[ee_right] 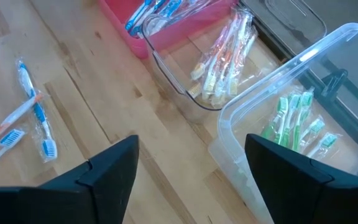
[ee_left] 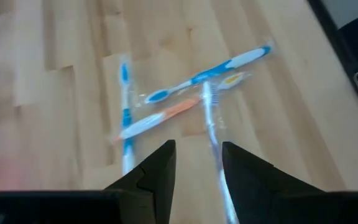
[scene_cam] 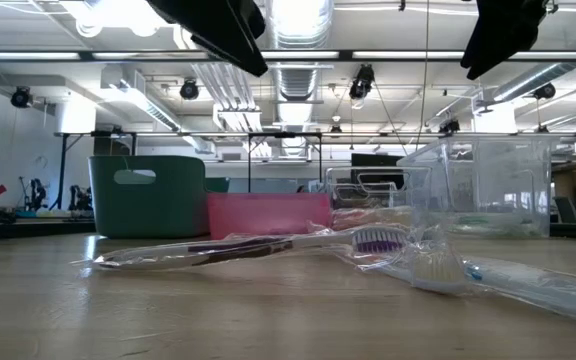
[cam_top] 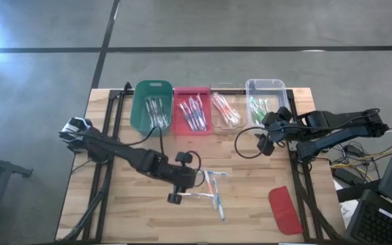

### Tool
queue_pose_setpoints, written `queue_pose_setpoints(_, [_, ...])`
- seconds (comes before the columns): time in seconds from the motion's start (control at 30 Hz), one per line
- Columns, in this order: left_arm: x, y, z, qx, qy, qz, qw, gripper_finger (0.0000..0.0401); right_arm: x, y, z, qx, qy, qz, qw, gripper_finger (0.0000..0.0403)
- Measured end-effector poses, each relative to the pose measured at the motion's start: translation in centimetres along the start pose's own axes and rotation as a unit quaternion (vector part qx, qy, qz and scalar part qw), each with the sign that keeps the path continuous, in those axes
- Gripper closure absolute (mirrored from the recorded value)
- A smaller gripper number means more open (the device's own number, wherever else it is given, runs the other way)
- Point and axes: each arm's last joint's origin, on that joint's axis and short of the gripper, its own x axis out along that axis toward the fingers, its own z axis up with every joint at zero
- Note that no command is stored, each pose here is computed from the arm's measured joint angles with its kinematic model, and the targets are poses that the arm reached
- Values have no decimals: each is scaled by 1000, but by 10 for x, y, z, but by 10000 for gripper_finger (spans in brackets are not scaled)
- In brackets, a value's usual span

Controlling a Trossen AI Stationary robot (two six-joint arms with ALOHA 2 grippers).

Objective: Pick & Place Toothbrushes
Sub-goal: Put the violet toothbrush into the green bin

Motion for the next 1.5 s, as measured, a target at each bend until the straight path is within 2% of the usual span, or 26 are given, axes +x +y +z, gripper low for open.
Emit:
queue_pose_setpoints(0.37, [36,-23,-38,-6,-59,-28,998,266,0,0,1,2,-3,2,1000,146])
queue_pose_setpoints(0.53, [54,-24,-56,-5,-60,-28,998,266,0,1,1,5,-4,3,1000,154])
queue_pose_setpoints(0.67, [69,-26,-65,3,-37,-26,999,266,0,1,1,5,-4,3,1000,156])
queue_pose_setpoints(0.9, [92,-28,-79,8,3,-25,1000,266,0,1,1,6,-4,3,1000,139])
queue_pose_setpoints(1.3, [107,-31,-88,6,25,-38,999,267,0,1,1,7,-5,4,1000,108])
queue_pose_setpoints(1.4, [108,-31,-88,7,25,-39,999,280,0,1,1,7,-5,4,1000,104])
queue_pose_setpoints(1.5, [107,-31,-88,11,24,-42,999,316,0,1,1,7,-5,4,1000,101])
